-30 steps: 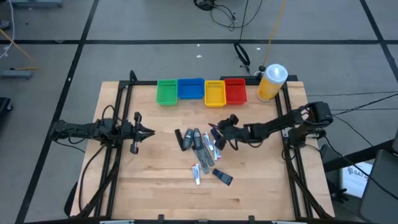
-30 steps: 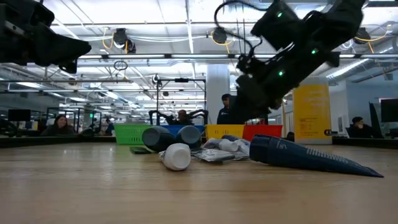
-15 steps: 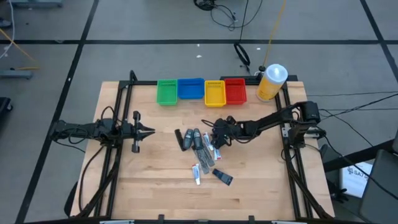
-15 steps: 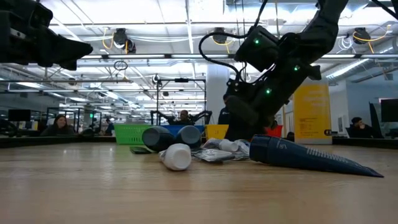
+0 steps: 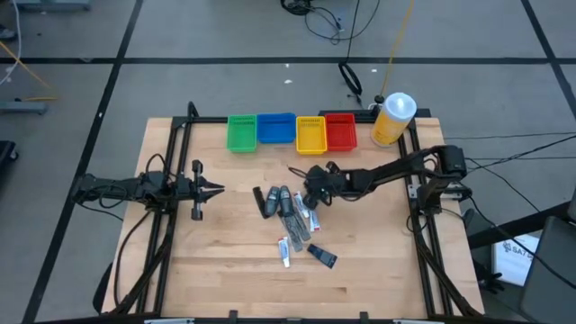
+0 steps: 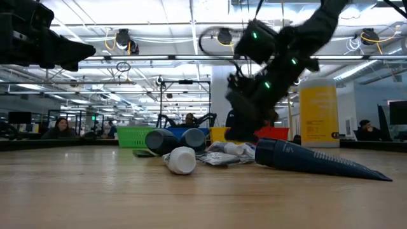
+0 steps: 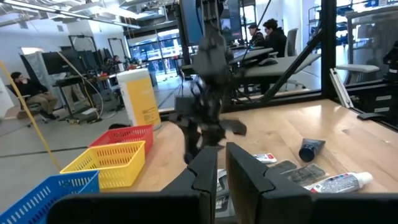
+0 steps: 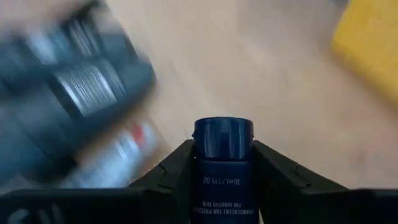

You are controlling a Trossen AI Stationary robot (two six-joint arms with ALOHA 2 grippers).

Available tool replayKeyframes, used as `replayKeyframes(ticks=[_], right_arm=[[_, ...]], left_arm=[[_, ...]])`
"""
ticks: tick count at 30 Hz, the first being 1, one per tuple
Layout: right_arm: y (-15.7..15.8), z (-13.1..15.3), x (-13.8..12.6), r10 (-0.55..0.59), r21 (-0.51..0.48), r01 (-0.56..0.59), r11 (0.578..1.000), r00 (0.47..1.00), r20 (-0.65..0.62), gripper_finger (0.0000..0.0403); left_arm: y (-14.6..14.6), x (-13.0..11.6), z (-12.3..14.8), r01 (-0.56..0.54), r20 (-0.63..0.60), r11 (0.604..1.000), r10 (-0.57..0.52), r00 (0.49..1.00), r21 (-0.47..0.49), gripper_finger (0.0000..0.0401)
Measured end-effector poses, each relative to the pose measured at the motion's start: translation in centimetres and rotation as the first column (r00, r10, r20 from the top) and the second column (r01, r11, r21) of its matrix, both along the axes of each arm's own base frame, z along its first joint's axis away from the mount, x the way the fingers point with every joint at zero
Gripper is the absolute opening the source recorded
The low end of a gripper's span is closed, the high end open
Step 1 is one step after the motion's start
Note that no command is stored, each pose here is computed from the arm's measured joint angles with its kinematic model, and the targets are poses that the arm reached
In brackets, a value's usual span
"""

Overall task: Pick & Place Travel size toiletries
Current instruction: Put the top blue shave cream on the red bin

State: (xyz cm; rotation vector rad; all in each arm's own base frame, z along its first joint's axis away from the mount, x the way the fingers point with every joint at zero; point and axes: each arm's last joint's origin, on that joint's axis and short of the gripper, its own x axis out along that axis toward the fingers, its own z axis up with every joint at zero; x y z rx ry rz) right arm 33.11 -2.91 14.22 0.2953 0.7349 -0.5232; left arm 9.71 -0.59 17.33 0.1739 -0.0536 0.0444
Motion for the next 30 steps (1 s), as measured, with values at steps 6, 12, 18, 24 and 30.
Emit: replayKeyframes(ticks=[6, 12, 18, 24, 30], right_arm=[[-2.7, 6.1, 0.3, -0.081, -0.141, 0.098, 0.985, 0.99, 0.119, 0.0141], [-8.5, 8.8, -1.7, -0.322, -0.263, 0.362, 0.894, 0.929, 0.184, 0.0134], [-13.8, 7.1, -3.5, -0.481, -0.248, 0.518, 0.819, 0.855, 0.197, 0.013], [-17.0, 4.8, -4.7, -0.581, -0.223, 0.609, 0.761, 0.793, 0.184, 0.014], [-18.6, 2.4, -5.3, -0.64, -0.203, 0.65, 0.732, 0.759, 0.123, 0.0134]], left_arm=[[0.0, 0.0, 0.0, 0.0, -0.001, 1.0, 0.0, 1.0, -0.002, 0.0037], [0.0, 0.1, -0.2, -0.017, -0.021, 1.0, 0.017, 1.0, -0.005, 0.0037], [0.1, 0.1, -0.2, -0.024, -0.028, 1.0, 0.023, 0.999, -0.004, 0.0037], [0.1, 0.2, -0.3, -0.025, -0.034, 1.0, 0.025, 0.999, -0.003, 0.0037], [0.0, 0.2, -0.3, -0.024, -0.04, 1.0, 0.024, 0.999, -0.003, 0.0037]])
